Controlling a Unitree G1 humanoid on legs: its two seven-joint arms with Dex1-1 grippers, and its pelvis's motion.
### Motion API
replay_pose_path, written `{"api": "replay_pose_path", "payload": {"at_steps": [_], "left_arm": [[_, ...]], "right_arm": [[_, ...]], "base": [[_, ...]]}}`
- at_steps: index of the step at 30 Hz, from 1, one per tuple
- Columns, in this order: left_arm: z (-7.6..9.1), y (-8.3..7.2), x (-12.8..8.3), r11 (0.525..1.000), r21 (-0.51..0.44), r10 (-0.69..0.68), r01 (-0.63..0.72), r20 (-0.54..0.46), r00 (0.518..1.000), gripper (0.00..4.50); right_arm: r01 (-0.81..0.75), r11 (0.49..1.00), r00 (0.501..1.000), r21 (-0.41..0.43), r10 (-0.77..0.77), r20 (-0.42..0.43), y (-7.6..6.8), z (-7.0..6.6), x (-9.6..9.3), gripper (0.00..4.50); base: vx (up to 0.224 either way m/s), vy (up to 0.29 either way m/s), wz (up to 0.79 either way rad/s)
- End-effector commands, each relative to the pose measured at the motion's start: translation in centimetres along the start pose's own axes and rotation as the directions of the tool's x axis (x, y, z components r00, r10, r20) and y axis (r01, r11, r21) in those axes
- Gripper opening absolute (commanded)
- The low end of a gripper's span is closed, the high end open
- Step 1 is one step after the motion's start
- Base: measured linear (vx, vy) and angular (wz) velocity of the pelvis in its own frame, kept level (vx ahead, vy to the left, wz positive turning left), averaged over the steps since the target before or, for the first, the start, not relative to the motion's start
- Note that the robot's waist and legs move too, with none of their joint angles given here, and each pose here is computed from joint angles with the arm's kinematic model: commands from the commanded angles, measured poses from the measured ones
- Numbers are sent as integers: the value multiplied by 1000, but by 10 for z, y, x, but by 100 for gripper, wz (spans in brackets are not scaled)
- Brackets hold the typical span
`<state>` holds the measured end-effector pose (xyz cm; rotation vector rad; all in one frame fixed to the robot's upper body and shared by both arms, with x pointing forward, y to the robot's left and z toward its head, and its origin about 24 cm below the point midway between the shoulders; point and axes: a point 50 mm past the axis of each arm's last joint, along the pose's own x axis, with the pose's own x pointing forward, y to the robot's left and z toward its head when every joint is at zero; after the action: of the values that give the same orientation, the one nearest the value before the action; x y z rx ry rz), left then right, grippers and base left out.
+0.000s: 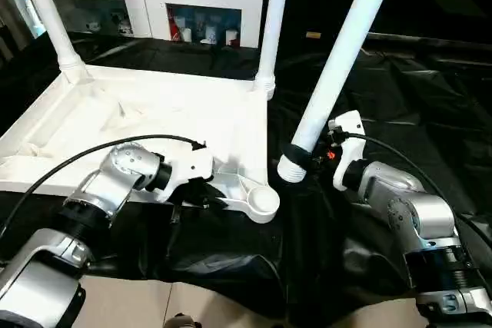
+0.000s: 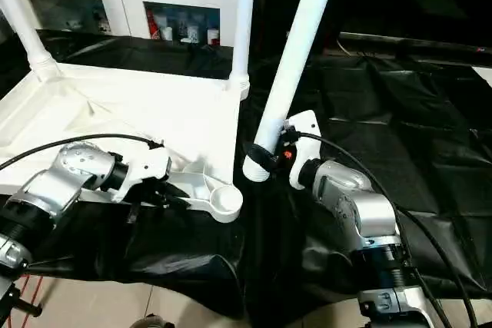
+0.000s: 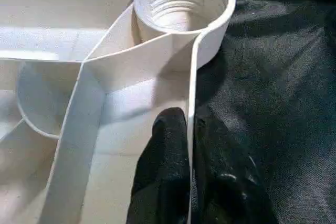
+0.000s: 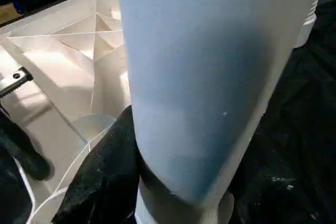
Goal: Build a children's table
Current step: Pick table leg, then insert table leg to table base
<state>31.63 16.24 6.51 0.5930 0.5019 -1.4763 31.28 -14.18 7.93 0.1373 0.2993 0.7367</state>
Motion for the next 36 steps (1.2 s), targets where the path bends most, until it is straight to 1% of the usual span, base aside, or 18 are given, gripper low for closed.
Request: {"api": "replay_pose_path", "payload": {"at_steps": [1, 5, 6, 8, 10, 11, 12, 14, 16, 17, 19, 21, 25, 26, 29, 33, 34, 36], "left_arm": [[1, 2, -2, 1000, -4, 2, -2, -9, 1000, 9], [-4, 3, 1, 989, -127, 72, -74, -26, 997, 0], [-4, 3, 1, 989, -127, 72, -74, -26, 997, 0], [-3, 4, 4, 977, -180, 118, -117, -3, 993, 0], [-2, 5, 6, 969, -204, 145, -140, 14, 989, 0], [0, 6, 9, 958, -225, 185, -176, 19, 983, 0], [0, 6, 9, 958, -225, 185, -176, 19, 983, 0], [1, 8, 18, 931, -259, 265, -259, -9, 964, 0], [1, 8, 18, 930, -260, 268, -261, -10, 963, 0], [4, 7, 26, 908, -279, 315, -311, -31, 949, 0], [6, 6, 29, 897, -289, 337, -334, -41, 940, 0], [13, 4, 36, 888, -294, 362, -353, -27, 932, 0], [18, 0, 42, 901, -272, 353, -339, 2, 936, 0], [19, -1, 43, 913, -256, 333, -317, 20, 943, 0], [22, -2, 43, 917, -274, 315, -290, 51, 948, 0], [24, -4, 42, 916, -286, 312, -282, 66, 948, 0], [25, -5, 41, 925, -270, 300, -269, 82, 950, 0], [25, -6, 40, 927, -266, 296, -266, 80, 952, 0]], "right_arm": [[-11, 1000, 1000, -13, 11, 7, 2, 3, -2, 190], [-23, 1000, 1000, -20, 23, 8, 2, 5, -1, 190], [-23, 1000, 1000, -20, 23, 8, 2, 5, -1, 190], [-32, 999, 999, -19, 32, 10, 3, 6, 0, 190], [-42, 999, 999, -20, 42, 13, 4, 7, 0, 190], [-60, 998, 998, -20, 60, 15, 6, 8, 1, 190], [-60, 998, 998, -20, 60, 15, 6, 8, 1, 190], [-92, 994, 996, -49, 92, -3, 8, 8, 3, 190], [-93, 994, 996, -51, 93, -4, 8, 8, 3, 190], [-98, 992, 995, -76, 97, -15, 6, 10, 5, 190], [-97, 992, 995, -82, 96, -15, 5, 11, 6, 190], [-98, 991, 995, -87, 97, -14, 5, 12, 8, 190], [-105, 989, 994, -105, 103, -23, 7, 12, 13, 190], [-108, 988, 994, -113, 106, -26, 8, 12, 16, 190], [-114, 986, 993, -120, 110, -39, 8, 11, 20, 190], [-114, 985, 992, -127, 106, -69, 6, 10, 25, 190], [-101, 986, 992, -134, 89, -87, 3, 9, 28, 190], [-101, 986, 992, -130, 89, -93, 2, 9, 29, 190]], "base": [[0, 0, 0], [0, 0, 0], [0, 0, 0], [0, 0, 0], [0, 0, 0], [0, 0, 0], [0, 0, 0], [0, 0, 0], [0, 0, 0], [0, 0, 0], [0, 0, 0], [0, 0, 0], [0, 0, 0], [0, 0, 0], [0, 0, 0], [0, 0, 0], [0, 0, 0], [0, 0, 0]]}}
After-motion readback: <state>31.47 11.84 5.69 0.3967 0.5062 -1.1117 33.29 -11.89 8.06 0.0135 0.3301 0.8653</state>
